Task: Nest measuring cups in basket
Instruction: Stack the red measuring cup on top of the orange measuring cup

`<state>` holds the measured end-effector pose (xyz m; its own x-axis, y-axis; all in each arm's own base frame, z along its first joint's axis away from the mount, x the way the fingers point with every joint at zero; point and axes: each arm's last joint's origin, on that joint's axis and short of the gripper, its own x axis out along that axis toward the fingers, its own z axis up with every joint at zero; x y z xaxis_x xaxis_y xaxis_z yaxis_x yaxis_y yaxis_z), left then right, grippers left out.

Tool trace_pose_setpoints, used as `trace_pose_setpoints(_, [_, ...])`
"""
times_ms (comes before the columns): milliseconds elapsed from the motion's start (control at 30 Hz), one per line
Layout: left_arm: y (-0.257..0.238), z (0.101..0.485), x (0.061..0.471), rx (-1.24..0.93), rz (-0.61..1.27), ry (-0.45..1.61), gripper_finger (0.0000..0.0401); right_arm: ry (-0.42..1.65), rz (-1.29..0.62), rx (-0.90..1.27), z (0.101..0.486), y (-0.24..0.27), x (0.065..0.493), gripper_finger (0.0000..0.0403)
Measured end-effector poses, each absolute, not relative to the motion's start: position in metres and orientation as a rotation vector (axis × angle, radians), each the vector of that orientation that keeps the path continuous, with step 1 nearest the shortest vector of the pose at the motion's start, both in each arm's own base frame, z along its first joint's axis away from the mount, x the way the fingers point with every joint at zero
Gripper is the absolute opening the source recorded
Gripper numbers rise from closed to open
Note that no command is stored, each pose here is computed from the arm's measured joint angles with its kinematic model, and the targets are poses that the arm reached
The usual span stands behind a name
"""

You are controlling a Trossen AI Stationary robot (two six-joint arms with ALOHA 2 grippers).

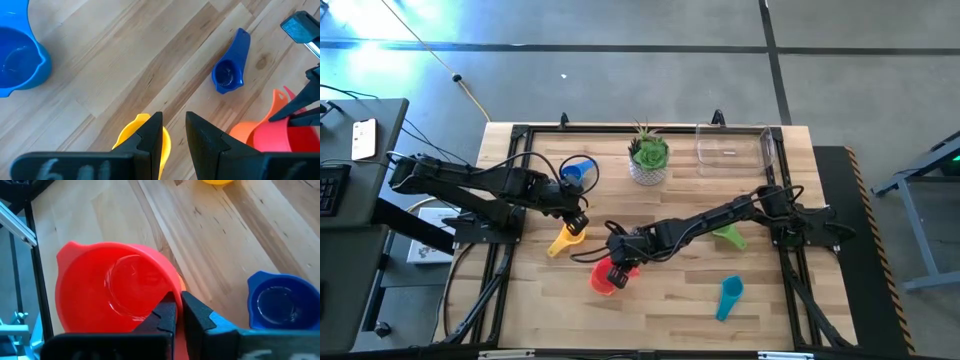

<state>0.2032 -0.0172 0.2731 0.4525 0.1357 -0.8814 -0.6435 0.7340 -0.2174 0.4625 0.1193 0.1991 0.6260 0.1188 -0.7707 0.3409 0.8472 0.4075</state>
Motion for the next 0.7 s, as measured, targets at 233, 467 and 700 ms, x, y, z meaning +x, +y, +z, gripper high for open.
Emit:
trace_pose_setpoints(233, [-0.017, 0.273, 0.203, -0.585, 0.516, 0.993, 0.0074, 0.898, -0.137, 0.570, 0.199, 0.119, 0.462, 0.0031])
trace_pose_setpoints(467, [-0.017, 0.273, 0.203, -0.586, 0.516, 0.993, 0.0074, 0.893, -0.104, 0.592, 0.191, 0.122, 0.467, 0.0044])
trace_pose_setpoints(700, [-0.017, 0.273, 0.203, -0.584, 0.516, 0.995, 0.0074, 0.888, -0.098, 0.598, 0.186, 0.123, 0.470, 0.0054])
